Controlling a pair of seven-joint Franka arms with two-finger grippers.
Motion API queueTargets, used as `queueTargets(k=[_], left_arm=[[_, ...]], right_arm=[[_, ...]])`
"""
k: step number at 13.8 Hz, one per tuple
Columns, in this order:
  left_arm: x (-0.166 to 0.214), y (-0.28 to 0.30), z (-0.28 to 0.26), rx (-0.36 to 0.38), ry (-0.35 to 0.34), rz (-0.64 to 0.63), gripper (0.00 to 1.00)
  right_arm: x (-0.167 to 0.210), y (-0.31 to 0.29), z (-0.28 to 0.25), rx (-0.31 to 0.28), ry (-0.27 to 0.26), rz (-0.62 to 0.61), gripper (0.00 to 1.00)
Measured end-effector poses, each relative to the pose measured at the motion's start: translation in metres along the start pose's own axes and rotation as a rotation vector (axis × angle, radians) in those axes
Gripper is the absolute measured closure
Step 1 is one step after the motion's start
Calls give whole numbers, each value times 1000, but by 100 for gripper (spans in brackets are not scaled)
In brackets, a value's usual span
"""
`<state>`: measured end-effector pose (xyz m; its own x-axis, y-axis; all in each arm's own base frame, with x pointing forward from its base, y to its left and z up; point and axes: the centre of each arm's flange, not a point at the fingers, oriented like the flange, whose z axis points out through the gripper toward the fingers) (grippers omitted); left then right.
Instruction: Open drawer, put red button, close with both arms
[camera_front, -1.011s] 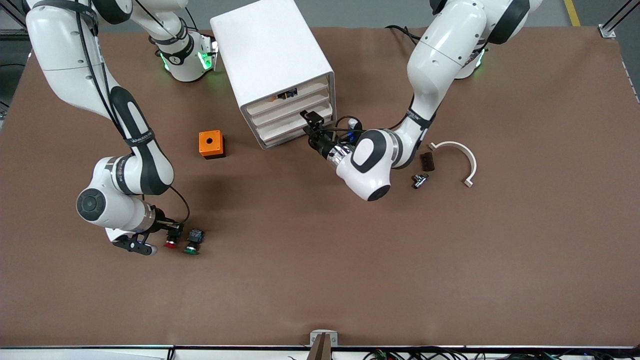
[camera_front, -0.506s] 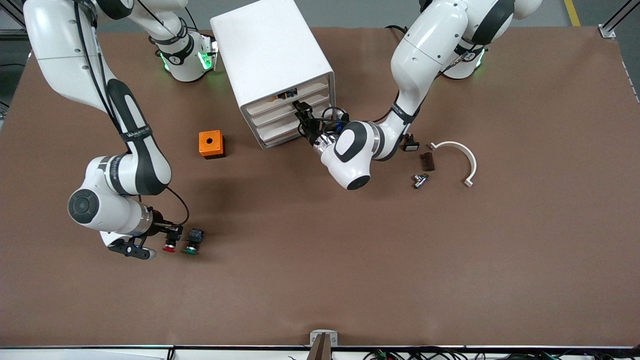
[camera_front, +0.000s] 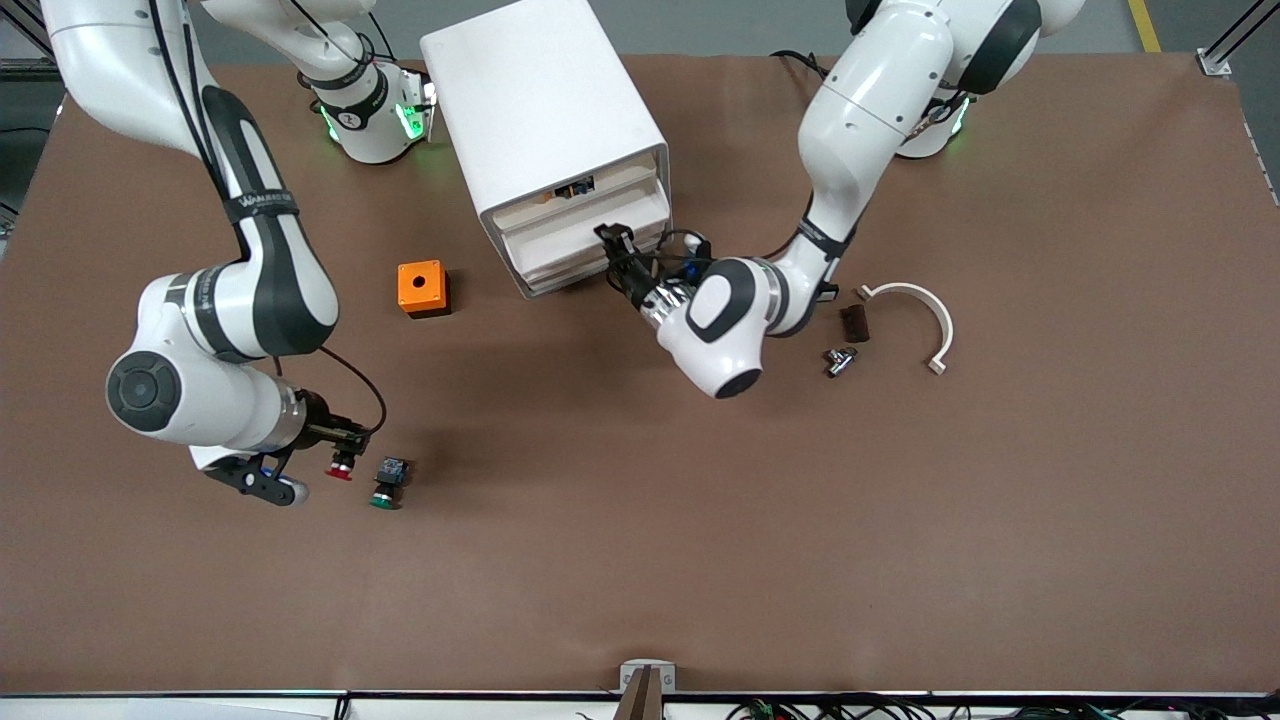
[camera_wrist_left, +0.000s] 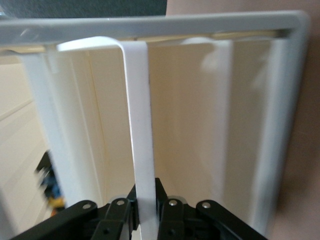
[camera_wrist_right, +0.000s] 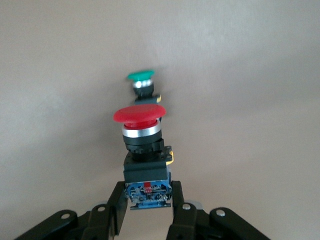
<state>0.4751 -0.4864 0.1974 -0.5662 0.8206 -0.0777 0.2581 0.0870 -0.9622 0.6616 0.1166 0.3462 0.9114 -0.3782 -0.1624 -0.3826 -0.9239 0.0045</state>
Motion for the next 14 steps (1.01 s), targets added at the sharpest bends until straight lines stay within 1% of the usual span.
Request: queueTargets(k=[3,4,5,6,7,8,11,14], left_arm=[[10,11,-72,-18,-97,-1,89],[11,13,-84,-23,-116,8,89],[10,14,-89,-33,-128,31,86],[10,14,-90,-37,-131,53,86],[9,14,-91,-41,-132,73,81],[8,13,-93,-44,-136,86,72],[7,10,-102,-51,-147,110,39],[11,13,-119,-74,-165,190,9]], right_arm=[[-32,-26,-19,-20,-21,96,59],[-45,-39,-24,-21,-23,135,59],[-61,-55,-30,-17,-28,180,59],[-81,-76,-34,-9,-33,225,59],[-103,-97,-37,-1,-39,269,59],[-126,-118,-40,9,-49,314,59],[-186,-165,-46,28,-77,433,59],[-235,-195,-50,32,-100,529,59]])
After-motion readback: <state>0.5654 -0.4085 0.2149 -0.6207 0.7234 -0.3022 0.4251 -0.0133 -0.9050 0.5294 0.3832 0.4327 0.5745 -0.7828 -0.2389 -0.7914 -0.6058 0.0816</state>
